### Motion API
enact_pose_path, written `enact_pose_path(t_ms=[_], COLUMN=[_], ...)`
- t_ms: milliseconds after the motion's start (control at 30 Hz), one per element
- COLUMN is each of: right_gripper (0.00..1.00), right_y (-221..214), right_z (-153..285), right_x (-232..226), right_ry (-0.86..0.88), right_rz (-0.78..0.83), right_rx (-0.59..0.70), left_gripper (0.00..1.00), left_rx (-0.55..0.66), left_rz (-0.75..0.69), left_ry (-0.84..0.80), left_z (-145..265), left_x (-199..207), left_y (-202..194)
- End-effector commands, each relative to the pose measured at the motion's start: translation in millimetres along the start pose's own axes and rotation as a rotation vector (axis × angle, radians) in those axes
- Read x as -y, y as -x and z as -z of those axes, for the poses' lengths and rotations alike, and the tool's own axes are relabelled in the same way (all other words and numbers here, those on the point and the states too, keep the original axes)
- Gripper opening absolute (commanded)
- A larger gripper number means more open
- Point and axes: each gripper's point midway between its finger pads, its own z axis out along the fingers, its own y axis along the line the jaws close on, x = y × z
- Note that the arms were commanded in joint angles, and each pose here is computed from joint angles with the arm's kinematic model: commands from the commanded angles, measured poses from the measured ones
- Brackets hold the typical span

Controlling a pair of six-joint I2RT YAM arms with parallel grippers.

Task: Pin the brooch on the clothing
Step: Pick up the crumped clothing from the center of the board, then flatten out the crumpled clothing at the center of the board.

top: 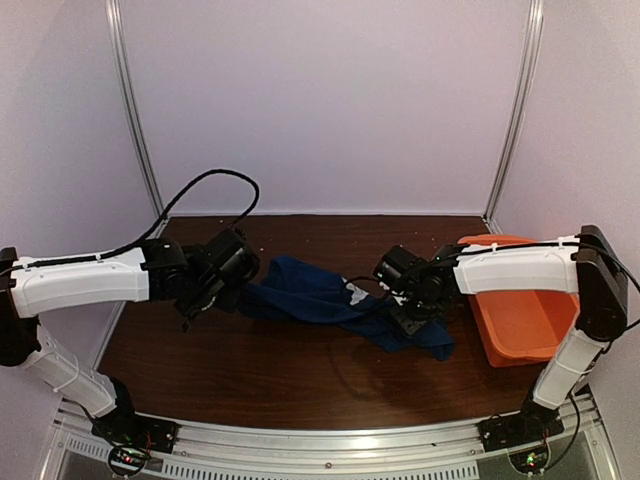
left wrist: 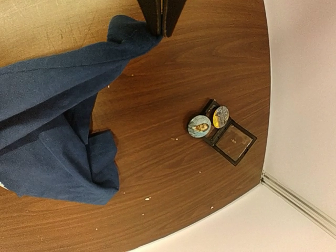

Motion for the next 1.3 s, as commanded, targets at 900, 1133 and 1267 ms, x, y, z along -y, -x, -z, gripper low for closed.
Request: enact_pose_path(t_ms=[900, 1133, 1267], right_gripper=[0.0, 0.0, 0.0], right_y=[122, 110, 108], right_z=[274, 334, 342], right_x=[144, 159, 167], right_ry=[-0.289, -0.262, -0.295], right_rz=[-0.179, -0.204, -0.235], right_rx=[0.638, 0.807, 0.837], left_gripper=[0.0, 0.0, 0.0], left_rx=[0.542, 0.772, 0.759], left_rz=[0.073, 0.056, 0.023], left_ry=[-0.031, -0.174, -0.197], left_z=[142, 210, 202], left_x=[-94, -109, -93], left_y=[188, 211, 211])
